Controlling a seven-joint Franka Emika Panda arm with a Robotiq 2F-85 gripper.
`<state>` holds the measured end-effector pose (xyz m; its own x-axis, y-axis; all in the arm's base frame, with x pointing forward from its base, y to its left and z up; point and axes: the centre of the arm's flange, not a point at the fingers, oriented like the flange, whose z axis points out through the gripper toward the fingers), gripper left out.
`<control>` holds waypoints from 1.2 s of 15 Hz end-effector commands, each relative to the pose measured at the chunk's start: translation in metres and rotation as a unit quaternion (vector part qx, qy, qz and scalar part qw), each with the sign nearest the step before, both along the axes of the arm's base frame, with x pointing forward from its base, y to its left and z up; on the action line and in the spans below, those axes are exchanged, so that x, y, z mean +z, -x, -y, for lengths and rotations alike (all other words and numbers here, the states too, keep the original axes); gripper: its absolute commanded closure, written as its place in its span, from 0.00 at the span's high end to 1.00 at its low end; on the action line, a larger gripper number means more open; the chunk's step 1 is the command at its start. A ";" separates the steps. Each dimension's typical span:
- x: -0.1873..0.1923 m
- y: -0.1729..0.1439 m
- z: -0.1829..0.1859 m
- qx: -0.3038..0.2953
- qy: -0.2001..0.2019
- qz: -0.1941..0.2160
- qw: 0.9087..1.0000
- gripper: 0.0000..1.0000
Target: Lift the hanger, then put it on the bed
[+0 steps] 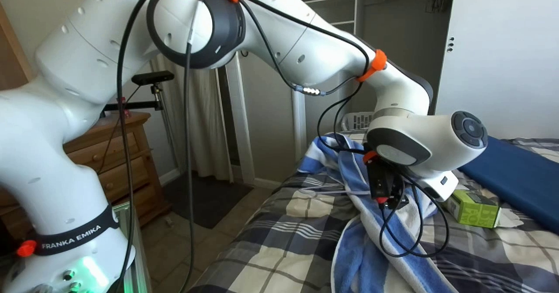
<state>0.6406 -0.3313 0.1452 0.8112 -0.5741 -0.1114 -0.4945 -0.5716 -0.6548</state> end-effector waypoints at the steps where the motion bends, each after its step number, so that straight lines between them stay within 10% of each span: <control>1: -0.015 -0.024 0.017 0.005 -0.033 0.006 0.999 1.00; 18: -0.039 -0.028 0.026 -0.001 -0.084 -0.041 0.996 1.00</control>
<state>0.6542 -0.3480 0.1121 0.8010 -0.5494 -0.2380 -0.5355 -0.4796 -0.6952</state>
